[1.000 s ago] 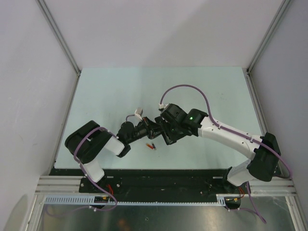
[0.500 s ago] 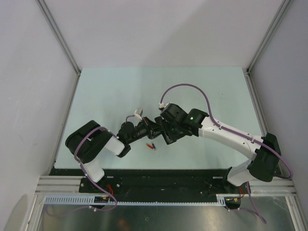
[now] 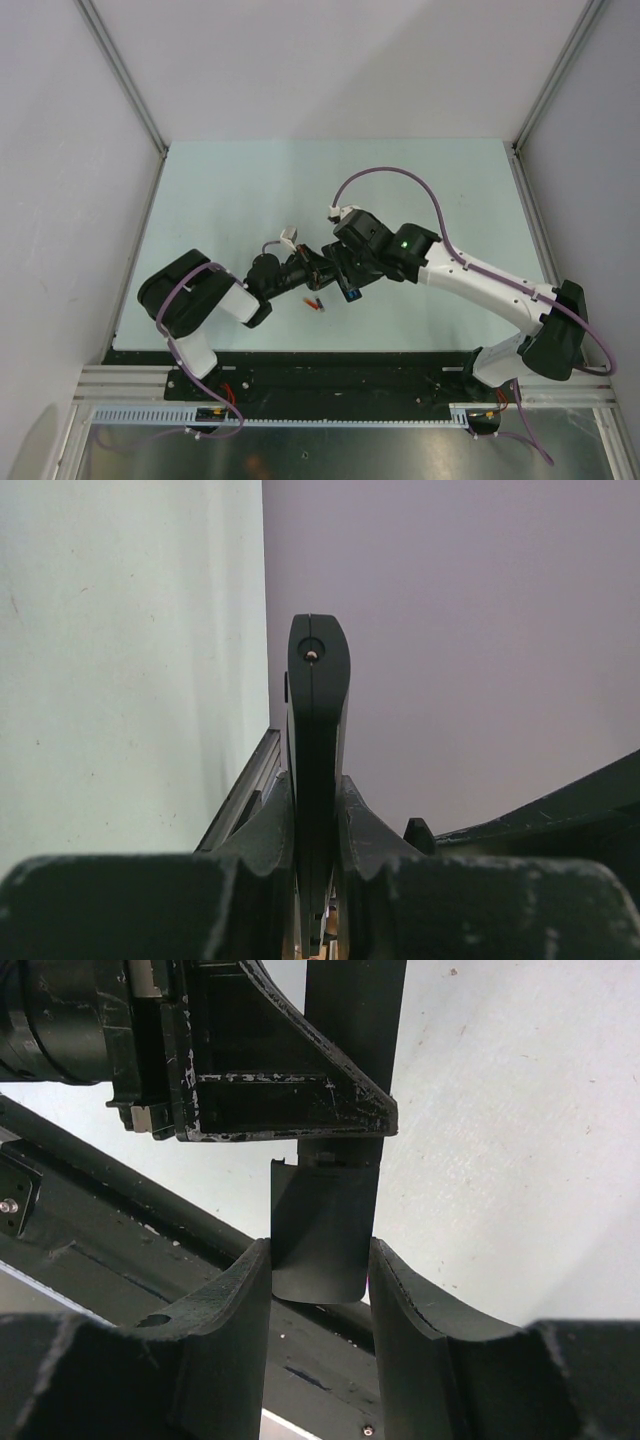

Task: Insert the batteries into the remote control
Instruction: Load the battery cover into the remote control.

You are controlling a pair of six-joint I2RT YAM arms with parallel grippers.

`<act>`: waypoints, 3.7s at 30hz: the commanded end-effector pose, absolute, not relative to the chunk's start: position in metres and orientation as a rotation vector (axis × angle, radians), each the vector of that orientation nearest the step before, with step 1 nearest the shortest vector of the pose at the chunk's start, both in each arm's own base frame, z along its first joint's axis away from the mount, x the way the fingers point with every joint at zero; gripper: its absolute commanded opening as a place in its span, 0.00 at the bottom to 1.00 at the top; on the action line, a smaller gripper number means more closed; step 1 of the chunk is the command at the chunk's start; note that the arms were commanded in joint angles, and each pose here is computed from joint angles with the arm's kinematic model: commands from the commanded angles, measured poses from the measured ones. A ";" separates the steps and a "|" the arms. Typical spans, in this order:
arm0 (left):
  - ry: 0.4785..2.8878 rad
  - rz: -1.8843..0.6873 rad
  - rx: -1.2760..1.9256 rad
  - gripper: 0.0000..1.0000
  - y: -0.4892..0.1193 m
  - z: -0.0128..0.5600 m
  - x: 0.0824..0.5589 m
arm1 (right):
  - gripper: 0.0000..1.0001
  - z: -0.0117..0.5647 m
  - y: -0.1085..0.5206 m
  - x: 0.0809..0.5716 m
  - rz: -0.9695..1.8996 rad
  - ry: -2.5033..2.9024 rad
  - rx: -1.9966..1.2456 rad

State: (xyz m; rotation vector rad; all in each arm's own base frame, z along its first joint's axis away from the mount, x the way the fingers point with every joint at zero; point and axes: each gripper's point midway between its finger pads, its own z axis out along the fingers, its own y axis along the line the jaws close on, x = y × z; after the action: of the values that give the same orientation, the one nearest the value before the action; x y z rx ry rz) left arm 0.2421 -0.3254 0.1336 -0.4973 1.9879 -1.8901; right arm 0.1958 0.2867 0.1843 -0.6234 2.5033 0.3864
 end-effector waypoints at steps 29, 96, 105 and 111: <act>1.494 -2.106 -0.200 0.00 -0.315 0.249 0.228 | 0.00 0.178 0.287 0.193 0.339 2.517 -0.666; 1.427 -2.165 -0.061 0.00 -0.311 0.279 0.200 | 0.00 0.157 0.290 0.180 0.444 2.653 -0.744; 1.441 -2.164 -0.076 0.00 -0.310 0.274 0.199 | 0.04 0.161 0.291 0.181 0.465 2.638 -0.745; 1.457 -2.163 -0.097 0.00 -0.311 0.270 0.202 | 0.18 0.163 0.286 0.181 0.436 2.627 -0.749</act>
State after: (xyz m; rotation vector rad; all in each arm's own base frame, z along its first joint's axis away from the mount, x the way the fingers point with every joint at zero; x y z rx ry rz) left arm 0.2303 -0.3212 0.1543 -0.4222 1.9782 -1.8964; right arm 0.1795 0.2868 0.1600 -0.7179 2.6515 0.4466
